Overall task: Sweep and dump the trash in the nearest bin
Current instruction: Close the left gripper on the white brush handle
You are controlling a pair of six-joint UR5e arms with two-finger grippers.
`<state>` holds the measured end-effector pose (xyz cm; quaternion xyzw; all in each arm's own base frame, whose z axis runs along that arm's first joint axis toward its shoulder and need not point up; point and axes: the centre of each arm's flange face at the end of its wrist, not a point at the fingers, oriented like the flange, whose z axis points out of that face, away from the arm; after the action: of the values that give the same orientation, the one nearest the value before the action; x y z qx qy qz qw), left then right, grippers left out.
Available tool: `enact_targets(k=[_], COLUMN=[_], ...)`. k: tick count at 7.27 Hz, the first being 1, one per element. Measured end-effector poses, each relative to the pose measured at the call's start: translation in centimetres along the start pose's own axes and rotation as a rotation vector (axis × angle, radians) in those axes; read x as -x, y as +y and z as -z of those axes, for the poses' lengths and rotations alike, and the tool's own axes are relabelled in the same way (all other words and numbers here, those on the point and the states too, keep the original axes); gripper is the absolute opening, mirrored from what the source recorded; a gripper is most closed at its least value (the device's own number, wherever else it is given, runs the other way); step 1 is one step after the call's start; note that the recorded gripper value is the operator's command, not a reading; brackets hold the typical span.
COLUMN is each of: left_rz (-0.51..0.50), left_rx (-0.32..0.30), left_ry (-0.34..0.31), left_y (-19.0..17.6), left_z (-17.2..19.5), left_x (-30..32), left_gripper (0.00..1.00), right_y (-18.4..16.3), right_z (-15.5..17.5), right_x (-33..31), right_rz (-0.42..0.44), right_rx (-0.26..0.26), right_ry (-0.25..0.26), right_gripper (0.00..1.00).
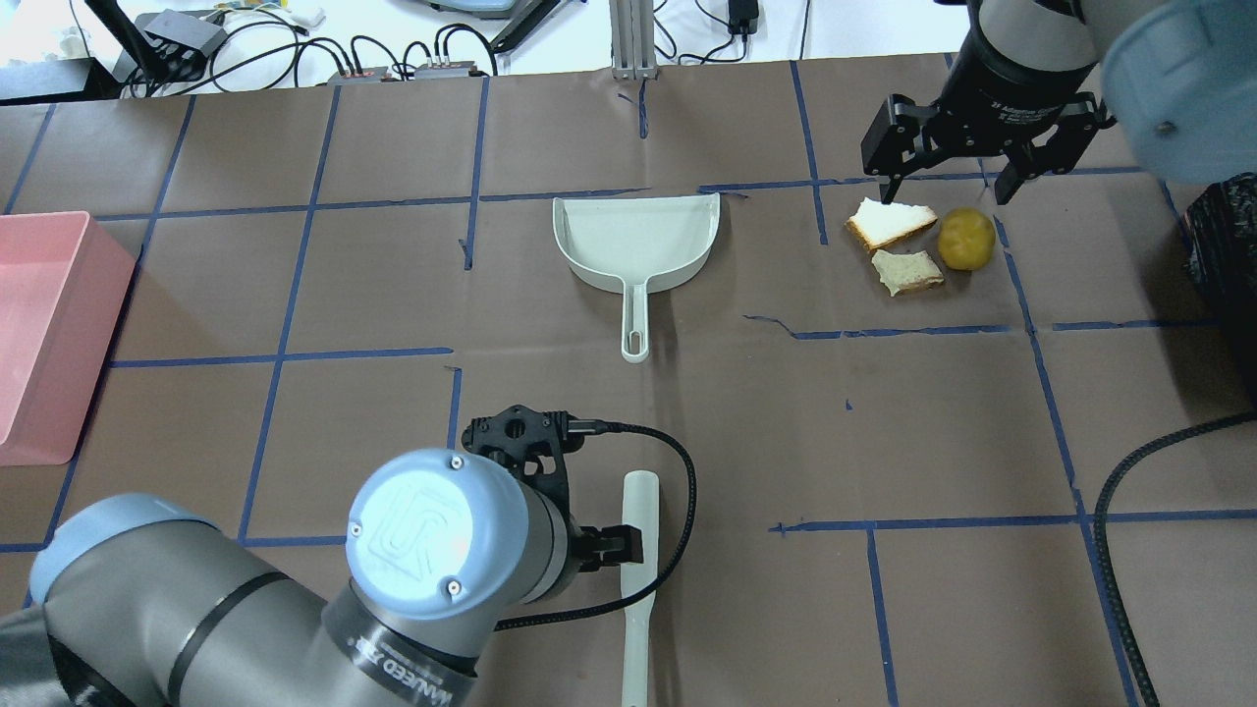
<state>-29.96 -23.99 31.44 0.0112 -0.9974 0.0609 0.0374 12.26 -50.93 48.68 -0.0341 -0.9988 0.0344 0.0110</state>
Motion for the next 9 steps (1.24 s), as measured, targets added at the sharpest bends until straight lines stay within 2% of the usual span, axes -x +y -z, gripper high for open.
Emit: enact_targets(k=[2, 4, 7, 9], left_rz=[-0.041, -0.076, 0.037, 0.051], left_rx=[-0.012, 0.017, 0.051, 0.063], left_ry=[0.015, 0.008, -0.023, -0.033], left_y=[2.0, 4.0, 7.0, 7.9], left_z=[-2.5, -4.8, -7.2, -7.9], left_x=[-1.8, -3.7, -3.8, -3.6], left_gripper=[0.99, 0.99, 0.99, 0.86], right_y=[0.1, 0.1, 0.1, 0.1], right_z=[0.0, 0.0, -0.1, -0.1], right_x=[0.1, 0.1, 0.2, 0.2], right_rz=[0.002, 0.003, 0.003, 0.003], right_rx=[0.003, 0.004, 0.004, 0.005], right_ry=[0.000, 0.000, 0.000, 0.000], right_gripper=[1.00, 1.00, 1.00, 1.00])
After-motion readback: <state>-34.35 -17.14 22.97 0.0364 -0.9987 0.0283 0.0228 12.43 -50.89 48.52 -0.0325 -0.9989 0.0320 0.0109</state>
